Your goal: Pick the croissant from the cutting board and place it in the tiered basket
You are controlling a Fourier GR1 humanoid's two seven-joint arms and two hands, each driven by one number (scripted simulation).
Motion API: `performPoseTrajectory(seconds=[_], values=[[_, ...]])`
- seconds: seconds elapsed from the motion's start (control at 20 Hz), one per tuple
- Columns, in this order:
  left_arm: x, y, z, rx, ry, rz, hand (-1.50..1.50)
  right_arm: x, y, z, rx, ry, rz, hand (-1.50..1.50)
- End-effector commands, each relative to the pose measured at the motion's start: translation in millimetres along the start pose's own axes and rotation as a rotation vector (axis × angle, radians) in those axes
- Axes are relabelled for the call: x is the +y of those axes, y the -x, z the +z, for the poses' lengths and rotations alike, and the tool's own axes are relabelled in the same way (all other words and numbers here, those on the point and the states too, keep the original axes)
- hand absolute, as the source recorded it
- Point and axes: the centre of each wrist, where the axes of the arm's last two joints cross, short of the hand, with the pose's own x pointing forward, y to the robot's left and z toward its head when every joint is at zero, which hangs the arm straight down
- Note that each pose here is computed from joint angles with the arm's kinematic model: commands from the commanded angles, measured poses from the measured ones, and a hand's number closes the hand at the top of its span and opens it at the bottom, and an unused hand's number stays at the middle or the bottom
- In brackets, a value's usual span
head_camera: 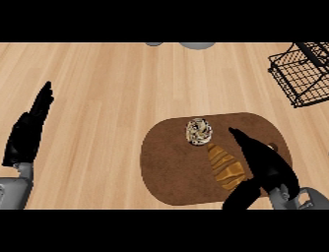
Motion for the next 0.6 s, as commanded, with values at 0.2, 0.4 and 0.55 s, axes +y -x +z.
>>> performPoseTrajectory(seconds=[0.2, 0.4, 0.55], values=[[-3.7, 2.1, 4.7, -0.002, -0.012, -0.001, 0.0, 20.7, -2.3, -14.8, 0.108, -0.054, 0.005, -1.5], [4.5, 20.6, 3.1, 0.021, 0.008, 0.012, 0.0, 20.8, 4.5, -23.6, 0.126, -0.098, 0.011, -1.5], [5.1, 4.1, -0.1, 0.001, -0.004, 0.0, 0.0, 21.4, -8.8, -25.5, 0.048, -0.223, 0.095, 1.5]])
